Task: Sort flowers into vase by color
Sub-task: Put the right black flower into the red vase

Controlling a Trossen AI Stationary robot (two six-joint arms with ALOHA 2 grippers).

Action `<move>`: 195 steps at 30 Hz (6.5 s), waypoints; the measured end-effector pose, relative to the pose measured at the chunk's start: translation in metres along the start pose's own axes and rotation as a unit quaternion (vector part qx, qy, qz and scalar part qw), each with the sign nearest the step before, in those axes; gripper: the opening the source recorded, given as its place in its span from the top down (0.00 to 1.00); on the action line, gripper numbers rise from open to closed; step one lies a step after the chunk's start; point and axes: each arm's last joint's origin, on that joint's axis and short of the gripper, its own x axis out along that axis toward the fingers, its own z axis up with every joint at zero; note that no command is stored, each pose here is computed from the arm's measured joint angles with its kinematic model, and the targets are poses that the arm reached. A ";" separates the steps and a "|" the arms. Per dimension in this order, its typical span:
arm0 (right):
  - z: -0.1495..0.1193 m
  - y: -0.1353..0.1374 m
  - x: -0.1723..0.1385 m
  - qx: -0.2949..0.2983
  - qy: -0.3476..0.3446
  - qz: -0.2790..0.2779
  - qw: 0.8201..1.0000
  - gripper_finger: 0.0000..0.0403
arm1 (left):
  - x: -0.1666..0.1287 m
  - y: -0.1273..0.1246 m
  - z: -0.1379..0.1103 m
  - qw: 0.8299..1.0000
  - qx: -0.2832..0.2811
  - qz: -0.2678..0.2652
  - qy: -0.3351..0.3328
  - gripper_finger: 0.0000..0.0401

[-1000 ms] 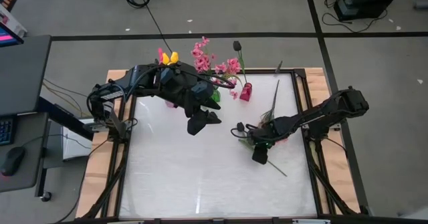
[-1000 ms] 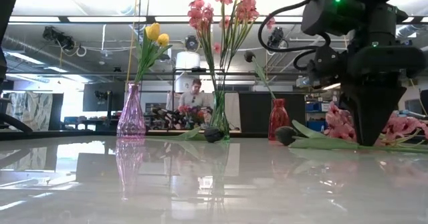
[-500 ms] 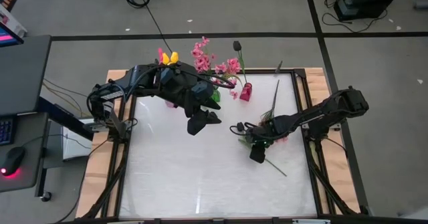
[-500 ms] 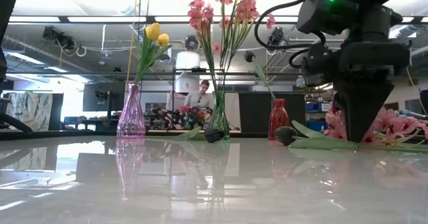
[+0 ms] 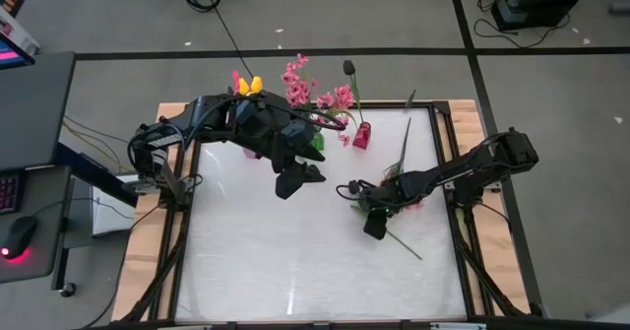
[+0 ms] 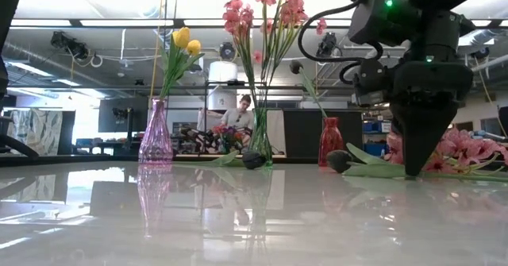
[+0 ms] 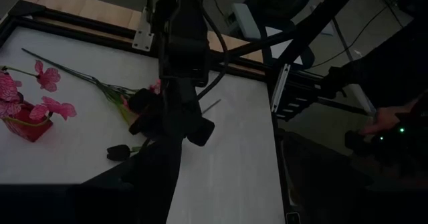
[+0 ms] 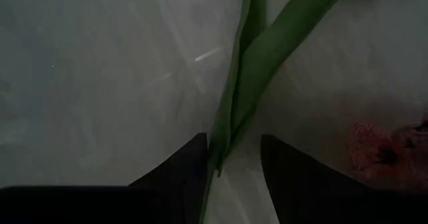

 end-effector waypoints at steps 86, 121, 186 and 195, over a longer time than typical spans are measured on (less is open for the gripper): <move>-0.006 -0.024 -0.229 0.059 -0.386 -0.094 0.916 0.99 | 0.000 0.000 0.001 1.000 0.000 -0.001 -0.003 0.33; 0.072 -0.127 -0.236 0.017 -0.585 -0.098 0.805 0.99 | 0.000 0.000 0.001 1.000 0.000 -0.001 -0.003 0.33; 0.083 -0.156 -0.180 -0.027 -0.604 -0.125 0.787 0.99 | 0.000 0.000 0.001 1.000 0.000 -0.001 -0.003 0.33; 0.080 -0.158 -0.171 -0.030 -0.601 -0.129 0.788 0.99 | 0.000 0.000 0.001 1.000 0.000 -0.001 -0.003 0.33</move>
